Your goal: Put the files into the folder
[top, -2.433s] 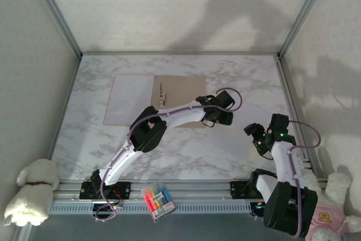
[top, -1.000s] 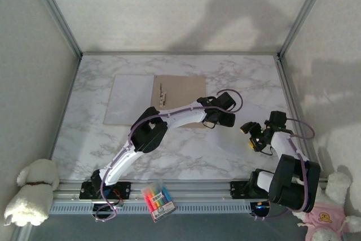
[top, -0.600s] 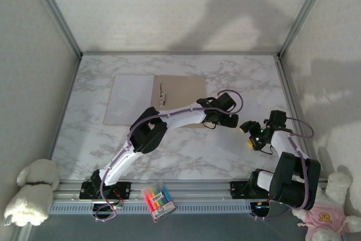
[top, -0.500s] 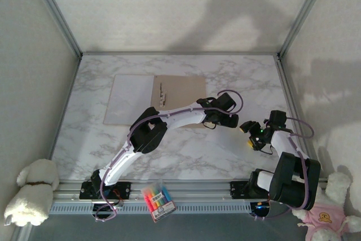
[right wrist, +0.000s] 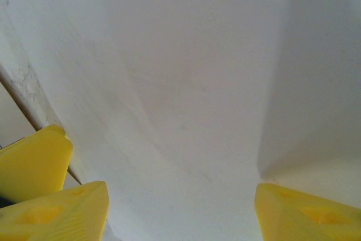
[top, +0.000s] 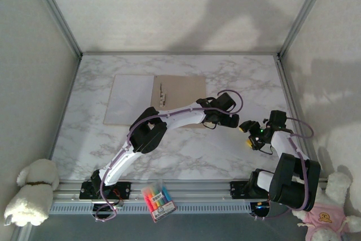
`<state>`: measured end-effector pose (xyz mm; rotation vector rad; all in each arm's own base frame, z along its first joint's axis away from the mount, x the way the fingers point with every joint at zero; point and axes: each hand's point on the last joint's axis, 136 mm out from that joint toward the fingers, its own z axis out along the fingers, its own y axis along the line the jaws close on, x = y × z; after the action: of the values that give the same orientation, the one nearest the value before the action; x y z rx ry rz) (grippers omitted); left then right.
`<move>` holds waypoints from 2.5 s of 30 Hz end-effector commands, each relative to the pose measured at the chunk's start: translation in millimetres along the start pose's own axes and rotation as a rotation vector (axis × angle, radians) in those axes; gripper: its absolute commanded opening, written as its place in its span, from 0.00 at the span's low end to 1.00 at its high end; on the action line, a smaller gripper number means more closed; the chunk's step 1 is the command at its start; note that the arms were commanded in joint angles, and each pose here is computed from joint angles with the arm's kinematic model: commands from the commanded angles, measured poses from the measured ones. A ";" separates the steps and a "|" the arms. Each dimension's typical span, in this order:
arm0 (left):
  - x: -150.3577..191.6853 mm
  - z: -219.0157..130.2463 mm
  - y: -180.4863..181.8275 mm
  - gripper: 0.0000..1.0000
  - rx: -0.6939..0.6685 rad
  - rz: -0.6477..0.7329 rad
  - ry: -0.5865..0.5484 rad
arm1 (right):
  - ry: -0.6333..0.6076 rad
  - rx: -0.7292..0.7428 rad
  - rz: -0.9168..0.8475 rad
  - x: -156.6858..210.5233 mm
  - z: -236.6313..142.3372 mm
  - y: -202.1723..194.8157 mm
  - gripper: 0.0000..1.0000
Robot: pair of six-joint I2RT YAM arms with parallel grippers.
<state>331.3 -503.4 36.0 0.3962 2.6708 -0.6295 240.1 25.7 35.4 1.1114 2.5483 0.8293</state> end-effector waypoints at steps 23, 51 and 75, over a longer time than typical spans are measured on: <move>35.1 11.3 13.2 0.98 -0.035 -0.019 0.110 | -0.072 0.184 -0.017 -13.0 -14.7 -23.5 0.76; 35.9 11.8 10.2 0.99 -0.011 -0.036 0.123 | 0.027 0.017 0.024 -2.3 6.9 -3.5 0.68; 31.9 5.6 7.0 0.68 0.041 -0.124 0.128 | 0.020 -0.059 0.013 -2.1 -8.1 19.0 0.69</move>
<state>338.0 -491.7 32.1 0.2765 2.7081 -0.6582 248.7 28.6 42.2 1.1011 2.5319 0.8783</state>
